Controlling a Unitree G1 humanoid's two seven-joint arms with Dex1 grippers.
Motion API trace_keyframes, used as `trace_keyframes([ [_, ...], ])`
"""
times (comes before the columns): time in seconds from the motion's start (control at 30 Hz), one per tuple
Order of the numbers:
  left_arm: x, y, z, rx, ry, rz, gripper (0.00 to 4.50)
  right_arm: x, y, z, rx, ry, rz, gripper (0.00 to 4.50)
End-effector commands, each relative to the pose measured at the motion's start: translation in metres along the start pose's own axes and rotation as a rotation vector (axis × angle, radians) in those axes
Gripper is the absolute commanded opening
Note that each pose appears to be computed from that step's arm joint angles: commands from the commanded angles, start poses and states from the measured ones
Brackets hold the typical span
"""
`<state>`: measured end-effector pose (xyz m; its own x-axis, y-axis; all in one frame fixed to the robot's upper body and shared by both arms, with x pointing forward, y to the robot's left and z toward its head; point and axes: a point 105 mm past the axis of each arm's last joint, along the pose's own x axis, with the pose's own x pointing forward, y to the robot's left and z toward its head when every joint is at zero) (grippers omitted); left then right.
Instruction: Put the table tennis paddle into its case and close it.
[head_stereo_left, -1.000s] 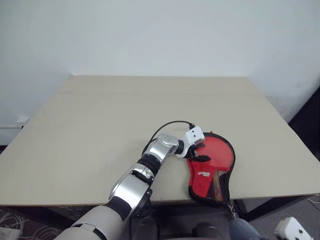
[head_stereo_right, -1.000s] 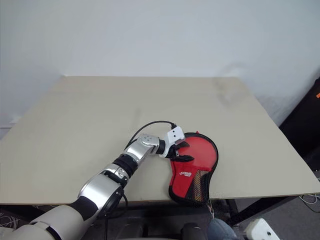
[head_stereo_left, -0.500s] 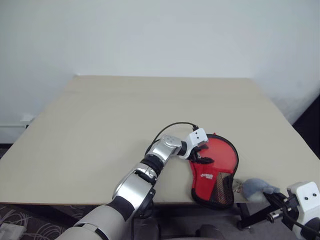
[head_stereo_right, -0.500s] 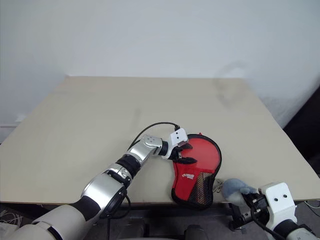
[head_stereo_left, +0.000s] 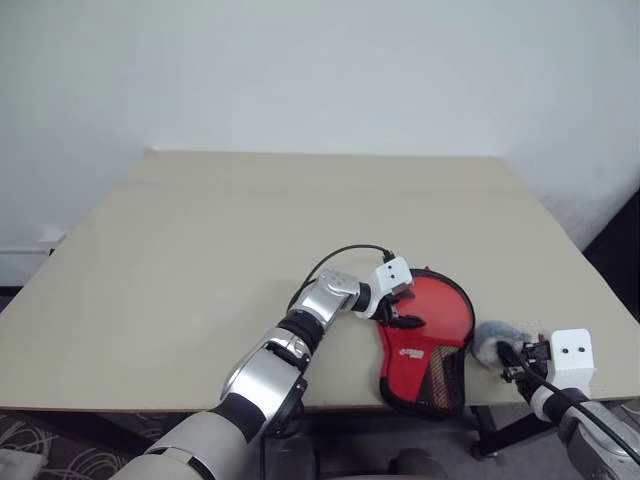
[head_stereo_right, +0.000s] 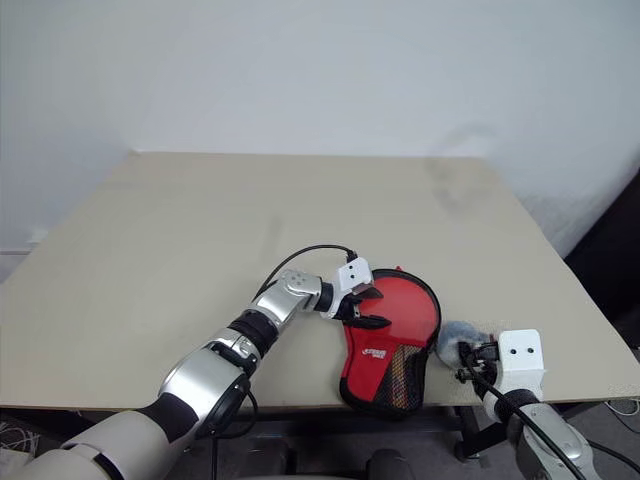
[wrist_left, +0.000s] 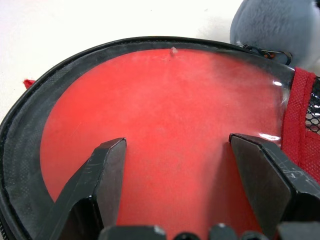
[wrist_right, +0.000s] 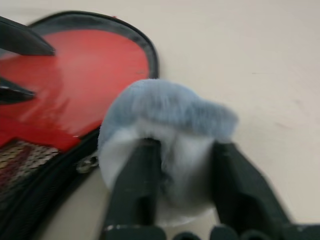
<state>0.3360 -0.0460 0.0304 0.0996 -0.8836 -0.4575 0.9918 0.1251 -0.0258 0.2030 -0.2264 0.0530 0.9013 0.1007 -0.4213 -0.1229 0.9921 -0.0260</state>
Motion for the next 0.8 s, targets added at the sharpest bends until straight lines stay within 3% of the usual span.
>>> trace_keyframes([
  [0.03,-0.003,-0.004,-0.034,-0.065,0.107,-0.001,3.58,-0.007,0.008,-0.003,-0.017,0.019,0.08,3.01],
  [0.13,-0.003,-0.004,-0.034,-0.067,0.106,0.004,3.58,-0.014,0.009,-0.005,-0.048,0.031,0.113,4.05],
  [0.33,-0.003,-0.005,-0.037,-0.065,0.11,0.003,3.58,-0.036,0.013,-0.012,-0.111,0.068,0.191,4.05],
  [0.6,-0.006,0.001,-0.025,-0.069,0.06,0.01,3.58,-0.069,0.003,0.011,-0.112,-0.037,0.208,4.05],
  [0.8,-0.01,0.004,-0.026,-0.069,0.059,0.019,3.58,-0.062,-0.014,0.016,-0.122,-0.064,0.137,4.05],
])
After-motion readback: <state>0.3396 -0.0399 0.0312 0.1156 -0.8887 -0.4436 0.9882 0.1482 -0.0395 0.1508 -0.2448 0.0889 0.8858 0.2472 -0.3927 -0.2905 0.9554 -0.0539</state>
